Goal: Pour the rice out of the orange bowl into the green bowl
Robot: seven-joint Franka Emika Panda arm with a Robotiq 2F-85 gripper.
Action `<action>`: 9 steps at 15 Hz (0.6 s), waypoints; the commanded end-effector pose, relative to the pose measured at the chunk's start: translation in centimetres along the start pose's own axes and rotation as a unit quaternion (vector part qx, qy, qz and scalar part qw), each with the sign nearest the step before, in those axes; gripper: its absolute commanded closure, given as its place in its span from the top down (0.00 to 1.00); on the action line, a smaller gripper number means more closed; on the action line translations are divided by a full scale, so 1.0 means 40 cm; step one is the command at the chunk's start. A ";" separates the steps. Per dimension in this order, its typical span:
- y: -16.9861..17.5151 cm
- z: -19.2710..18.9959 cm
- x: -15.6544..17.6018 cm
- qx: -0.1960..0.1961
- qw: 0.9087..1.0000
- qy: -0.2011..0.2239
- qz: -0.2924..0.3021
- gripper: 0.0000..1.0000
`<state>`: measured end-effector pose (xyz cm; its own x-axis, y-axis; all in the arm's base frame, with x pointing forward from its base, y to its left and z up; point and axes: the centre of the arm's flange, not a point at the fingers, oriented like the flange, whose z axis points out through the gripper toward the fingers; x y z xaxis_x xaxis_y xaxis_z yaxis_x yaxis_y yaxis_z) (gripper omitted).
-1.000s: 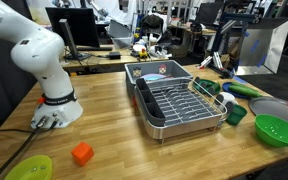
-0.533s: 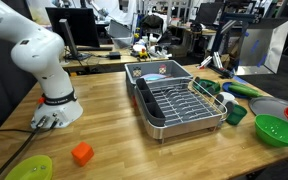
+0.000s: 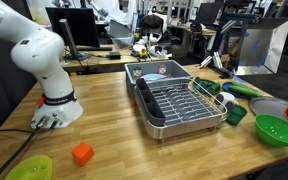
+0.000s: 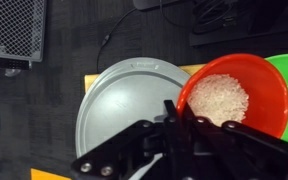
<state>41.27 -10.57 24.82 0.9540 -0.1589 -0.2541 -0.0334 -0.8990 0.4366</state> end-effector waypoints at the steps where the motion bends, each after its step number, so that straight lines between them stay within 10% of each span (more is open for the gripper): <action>1: -0.016 0.002 0.020 -0.051 0.998 -0.010 0.021 0.02; 9: -0.032 -0.024 0.059 -0.128 0.990 -0.014 0.063 0.02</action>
<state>43.01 -9.79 24.74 0.9420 -0.2668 -0.2037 -0.0851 -0.7769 0.6238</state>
